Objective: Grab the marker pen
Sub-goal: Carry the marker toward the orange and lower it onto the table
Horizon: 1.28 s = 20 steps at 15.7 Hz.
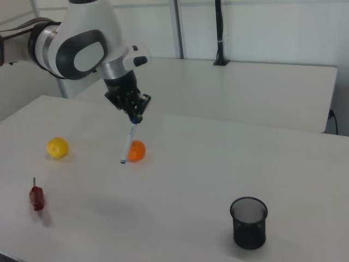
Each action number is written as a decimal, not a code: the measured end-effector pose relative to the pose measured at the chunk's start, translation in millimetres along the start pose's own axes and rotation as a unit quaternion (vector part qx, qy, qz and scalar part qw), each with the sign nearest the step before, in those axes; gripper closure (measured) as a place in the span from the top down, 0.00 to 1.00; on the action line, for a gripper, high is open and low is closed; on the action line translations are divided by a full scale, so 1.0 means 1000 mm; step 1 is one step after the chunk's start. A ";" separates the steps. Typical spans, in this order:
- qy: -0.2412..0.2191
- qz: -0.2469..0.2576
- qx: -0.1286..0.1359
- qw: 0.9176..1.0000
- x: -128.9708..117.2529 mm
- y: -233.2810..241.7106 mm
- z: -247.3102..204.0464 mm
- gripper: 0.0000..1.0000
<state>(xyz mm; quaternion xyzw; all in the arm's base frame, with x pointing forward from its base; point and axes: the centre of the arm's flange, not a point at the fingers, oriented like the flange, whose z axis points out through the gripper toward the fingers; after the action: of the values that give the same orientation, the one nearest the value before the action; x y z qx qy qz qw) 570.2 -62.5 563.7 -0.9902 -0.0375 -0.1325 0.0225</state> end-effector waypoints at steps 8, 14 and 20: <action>-0.073 -0.039 0.058 0.995 0.008 -0.109 0.081 0.18; -0.126 -0.068 0.071 0.987 0.001 -0.164 0.142 0.18; -0.121 -0.072 0.073 0.987 0.000 -0.192 0.193 0.18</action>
<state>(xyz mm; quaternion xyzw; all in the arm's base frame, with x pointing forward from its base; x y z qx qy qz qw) 605.2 139.5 384.1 -0.9894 -0.1207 -0.0097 0.0802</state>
